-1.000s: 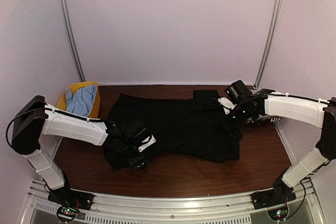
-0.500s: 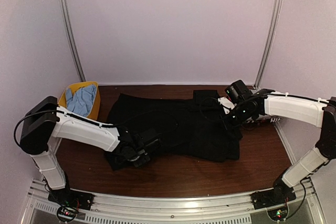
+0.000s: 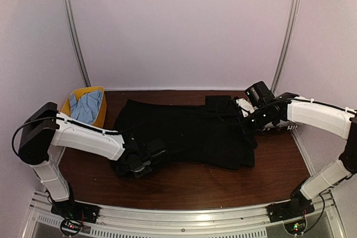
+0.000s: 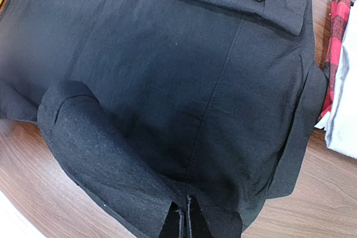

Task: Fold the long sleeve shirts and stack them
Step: Pick up the shirt from the center of the board, then fold the flattened shirt at the center of the board.

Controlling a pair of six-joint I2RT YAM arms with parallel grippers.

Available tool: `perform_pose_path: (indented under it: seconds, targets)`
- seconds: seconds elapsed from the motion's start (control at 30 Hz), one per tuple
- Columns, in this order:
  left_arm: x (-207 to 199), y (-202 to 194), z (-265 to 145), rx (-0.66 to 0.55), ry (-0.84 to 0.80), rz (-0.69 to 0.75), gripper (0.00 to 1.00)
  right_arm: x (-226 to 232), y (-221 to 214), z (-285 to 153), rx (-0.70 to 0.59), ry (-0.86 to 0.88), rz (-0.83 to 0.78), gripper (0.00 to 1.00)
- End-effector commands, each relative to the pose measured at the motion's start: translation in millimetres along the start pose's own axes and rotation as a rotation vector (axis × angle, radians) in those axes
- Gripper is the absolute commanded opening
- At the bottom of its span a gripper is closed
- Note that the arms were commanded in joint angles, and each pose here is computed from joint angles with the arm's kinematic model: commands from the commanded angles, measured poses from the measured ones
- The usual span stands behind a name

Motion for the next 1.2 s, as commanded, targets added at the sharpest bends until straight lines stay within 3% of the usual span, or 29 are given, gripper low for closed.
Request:
perform_pose_path:
  seconds: [0.0, 0.13, 0.4, 0.77, 0.97, 1.17]
  targets:
    - [17.0, -5.2, -10.2, 0.002, 0.003, -0.022, 0.35, -9.0, 1.0, -7.1, -0.019, -0.04, 0.019, 0.0]
    - [32.0, -4.3, -10.1, 0.001, -0.028, -0.072, 0.2, -11.8, 7.7, -9.4, -0.032, -0.049, 0.024, 0.0]
    - [67.5, 5.8, 3.6, -0.007, -0.025, -0.147, 0.0, -14.7, 28.5, -5.9, -0.052, -0.068, 0.009, 0.0]
    - [92.6, 27.2, 33.4, 0.065, -0.004, -0.154, 0.0, -22.6, 62.8, 15.8, -0.013, -0.116, -0.068, 0.0]
    - [111.2, 30.4, 39.3, 0.099, 0.056, -0.161, 0.13, -33.9, 63.0, 34.2, 0.033, -0.155, -0.069, 0.0]
    - [126.4, 21.2, 49.1, 0.141, 0.066, -0.18, 0.33, -42.3, 64.4, 44.5, 0.048, -0.175, -0.056, 0.0]
Point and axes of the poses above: each gripper's point midway between its finger pads, its own z axis out along the fingers, its own x axis along the line the jaws close on, y = z × x, the point moved 4 cm from there along -z, back along the fingers, and after that the axes turned 5 degrees about -z, right-handed, at the moved point
